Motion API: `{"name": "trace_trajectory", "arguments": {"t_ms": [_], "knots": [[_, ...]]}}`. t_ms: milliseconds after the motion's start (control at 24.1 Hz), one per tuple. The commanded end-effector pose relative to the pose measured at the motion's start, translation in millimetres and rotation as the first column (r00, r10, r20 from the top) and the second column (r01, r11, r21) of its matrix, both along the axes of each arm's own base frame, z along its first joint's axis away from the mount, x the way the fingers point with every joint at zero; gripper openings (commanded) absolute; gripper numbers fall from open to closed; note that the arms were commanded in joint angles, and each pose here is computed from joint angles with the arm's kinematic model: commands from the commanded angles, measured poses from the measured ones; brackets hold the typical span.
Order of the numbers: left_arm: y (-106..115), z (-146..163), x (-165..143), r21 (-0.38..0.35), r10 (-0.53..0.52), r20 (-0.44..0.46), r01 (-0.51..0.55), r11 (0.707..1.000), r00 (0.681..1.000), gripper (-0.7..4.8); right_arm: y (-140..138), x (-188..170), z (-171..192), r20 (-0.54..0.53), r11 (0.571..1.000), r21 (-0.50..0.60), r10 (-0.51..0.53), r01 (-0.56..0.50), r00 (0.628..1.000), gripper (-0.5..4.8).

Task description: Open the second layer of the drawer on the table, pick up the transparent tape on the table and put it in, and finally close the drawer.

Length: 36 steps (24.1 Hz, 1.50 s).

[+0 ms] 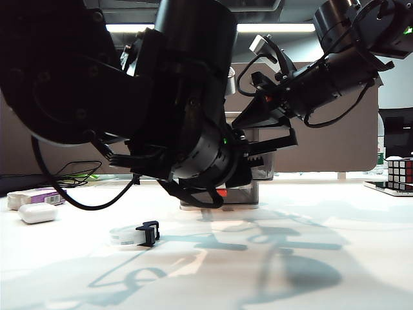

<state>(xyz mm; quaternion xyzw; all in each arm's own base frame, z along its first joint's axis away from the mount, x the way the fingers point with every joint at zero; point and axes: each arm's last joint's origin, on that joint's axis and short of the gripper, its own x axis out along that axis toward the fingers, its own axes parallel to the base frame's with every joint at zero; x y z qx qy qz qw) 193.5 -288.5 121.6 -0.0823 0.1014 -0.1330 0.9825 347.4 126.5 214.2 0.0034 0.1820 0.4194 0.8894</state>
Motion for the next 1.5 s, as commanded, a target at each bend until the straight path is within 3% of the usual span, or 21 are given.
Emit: {"name": "trace_trajectory", "arguments": {"t_ms": [42, 374, 748, 790, 873, 915, 998, 1206, 1289, 1372, 1414, 1497], "knots": [[0.8, -4.1, -2.0, 0.043, -0.004, -0.027, 0.006, 0.999, 1.0, -0.06, -0.1, 1.9, 6.2, 0.037, 1.0, 0.008, -0.01, 0.01, 0.999, -0.05], [0.4, -9.3, -5.1, 0.028, -0.015, -0.082, 0.018, 0.999, 0.997, -0.06, -0.1, 1.9, 6.2, 0.036, 1.0, 0.008, -0.01, 0.01, 0.999, -0.05], [-3.2, -8.1, -11.8, 0.038, -0.031, -0.081, 0.034, 0.999, 0.996, -0.05, -0.2, 1.6, 5.6, 0.029, 1.0, 0.006, -0.01, 0.01, 1.0, -0.05], [-2.7, -6.9, -13.0, 0.056, -0.034, -0.091, 0.04, 0.998, 0.995, 0.01, -0.2, 1.6, 5.5, 0.028, 1.0, 0.006, -0.01, 0.01, 1.0, -0.05], [4.6, 2.8, -18.3, 0.158, -0.023, -0.149, 0.046, 0.986, 0.989, 1.43, -0.1, 1.6, 5.5, 0.028, 1.0, 0.007, -0.007, 0.006, 1.0, -0.05], [8.1, 8.8, -20.0, 0.186, -0.017, -0.165, 0.048, 0.981, 0.986, 1.58, -0.1, 1.6, 5.5, 0.028, 1.0, 0.007, -0.007, 0.006, 1.0, -0.05], [15.2, 23.9, -21.5, 0.204, -0.005, -0.173, 0.041, 0.978, 0.985, 1.58, -0.1, 1.5, 5.5, 0.028, 1.0, 0.007, -0.007, 0.006, 1.0, -0.05], [27.0, 72.2, -28.3, 0.154, -0.06, -0.106, 0.076, 0.985, 0.993, 1.51, -0.1, 1.0, 4.5, 0.015, 1.0, 0.005, 0.0, 0.0, 1.0, -0.05], [32.4, 86.2, -31.7, 0.189, -0.091, -0.077, 0.104, 0.976, 0.993, 1.46, -0.2, 0.7, 3.7, 0.006, 1.0, 0.003, 0.001, -0.001, 1.0, -0.05], [45.8, 102.2, -34.5, 0.311, -0.126, -0.058, 0.138, 0.94, 0.99, 1.47, 0.0, 0.2, 3.2, -0.002, 1.0, 0.006, 0.014, -0.014, 1.0, -0.05], [54.7, 106.9, -33.6, 0.348, -0.165, -0.088, 0.185, 0.919, 0.982, 1.46, 0.2, 0.0, 3.0, -0.004, 1.0, 0.006, 0.015, -0.015, 1.0, -0.05], [68.2, 109.9, -29.7, 0.355, -0.23, -0.165, 0.275, 0.893, 0.959, 1.46, 0.1, -0.3, 2.3, -0.013, 1.0, 0.003, 0.016, -0.016, 1.0, -0.05]]}}
